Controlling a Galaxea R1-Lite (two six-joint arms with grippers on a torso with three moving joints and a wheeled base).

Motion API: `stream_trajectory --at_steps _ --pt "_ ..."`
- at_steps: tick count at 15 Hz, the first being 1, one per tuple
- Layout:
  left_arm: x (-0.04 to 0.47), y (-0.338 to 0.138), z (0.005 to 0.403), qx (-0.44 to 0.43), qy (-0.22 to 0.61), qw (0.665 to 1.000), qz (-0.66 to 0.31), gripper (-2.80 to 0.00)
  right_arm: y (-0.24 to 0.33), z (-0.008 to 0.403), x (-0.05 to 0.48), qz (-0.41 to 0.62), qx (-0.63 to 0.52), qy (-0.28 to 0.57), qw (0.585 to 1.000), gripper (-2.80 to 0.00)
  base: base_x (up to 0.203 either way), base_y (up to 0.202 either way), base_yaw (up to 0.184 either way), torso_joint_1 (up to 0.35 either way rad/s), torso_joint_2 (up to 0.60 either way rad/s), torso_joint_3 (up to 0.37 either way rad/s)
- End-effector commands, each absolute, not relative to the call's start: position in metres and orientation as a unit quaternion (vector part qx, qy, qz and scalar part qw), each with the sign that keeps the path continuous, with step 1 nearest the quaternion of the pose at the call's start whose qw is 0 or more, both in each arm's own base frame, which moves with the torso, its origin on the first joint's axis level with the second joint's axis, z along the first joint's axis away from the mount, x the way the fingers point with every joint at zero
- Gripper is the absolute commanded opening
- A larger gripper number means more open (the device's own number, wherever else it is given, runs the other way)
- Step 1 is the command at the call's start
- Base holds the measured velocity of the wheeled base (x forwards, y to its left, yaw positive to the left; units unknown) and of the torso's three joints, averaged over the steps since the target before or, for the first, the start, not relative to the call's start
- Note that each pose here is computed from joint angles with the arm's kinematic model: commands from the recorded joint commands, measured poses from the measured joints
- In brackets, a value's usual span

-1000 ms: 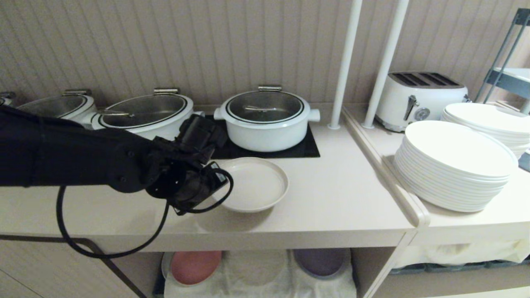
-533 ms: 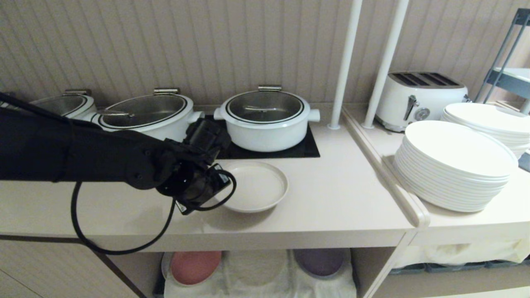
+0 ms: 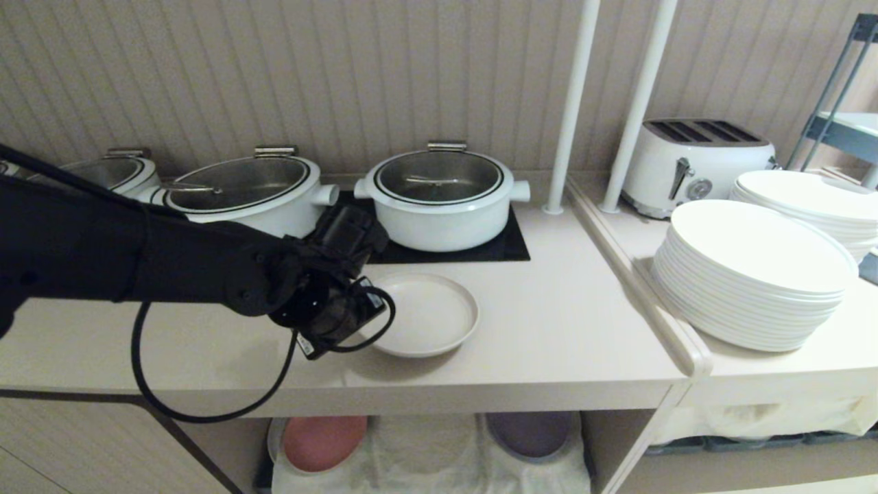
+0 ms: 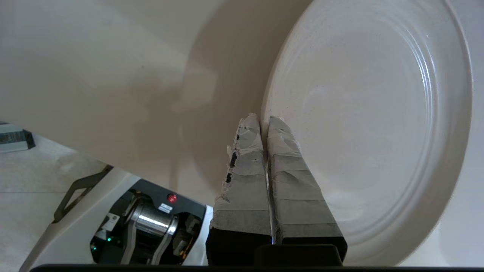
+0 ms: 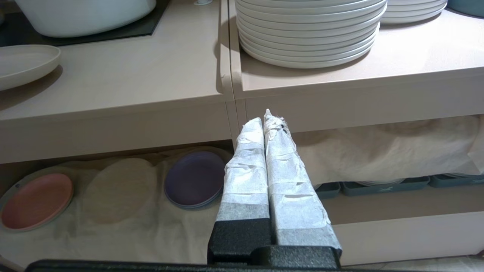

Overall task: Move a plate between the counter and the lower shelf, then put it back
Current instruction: Put the plate

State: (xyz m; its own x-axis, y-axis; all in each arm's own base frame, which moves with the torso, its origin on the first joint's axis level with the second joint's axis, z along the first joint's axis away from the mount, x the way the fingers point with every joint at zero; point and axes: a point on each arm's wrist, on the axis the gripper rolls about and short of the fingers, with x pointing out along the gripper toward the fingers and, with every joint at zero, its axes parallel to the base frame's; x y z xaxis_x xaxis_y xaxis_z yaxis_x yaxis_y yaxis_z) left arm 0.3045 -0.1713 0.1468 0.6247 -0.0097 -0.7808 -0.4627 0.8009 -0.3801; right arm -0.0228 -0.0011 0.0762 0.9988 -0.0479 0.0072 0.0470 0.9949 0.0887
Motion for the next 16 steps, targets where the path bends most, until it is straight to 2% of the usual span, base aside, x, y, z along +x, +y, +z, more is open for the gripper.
stream_trajectory --at_steps 1,16 --pt "0.305 -0.172 0.146 -0.288 0.412 0.854 0.135 -2.80 -0.001 0.076 -0.023 -0.024 0.045 -0.005 0.999 -2.80 0.000 0.000 0.000 0.000 0.00 0.000" --pt "0.312 -0.180 0.133 -0.279 0.424 0.851 0.138 -2.80 -0.001 0.076 -0.023 -0.024 0.045 -0.005 0.999 -2.80 0.000 0.000 0.000 0.000 0.00 0.000"
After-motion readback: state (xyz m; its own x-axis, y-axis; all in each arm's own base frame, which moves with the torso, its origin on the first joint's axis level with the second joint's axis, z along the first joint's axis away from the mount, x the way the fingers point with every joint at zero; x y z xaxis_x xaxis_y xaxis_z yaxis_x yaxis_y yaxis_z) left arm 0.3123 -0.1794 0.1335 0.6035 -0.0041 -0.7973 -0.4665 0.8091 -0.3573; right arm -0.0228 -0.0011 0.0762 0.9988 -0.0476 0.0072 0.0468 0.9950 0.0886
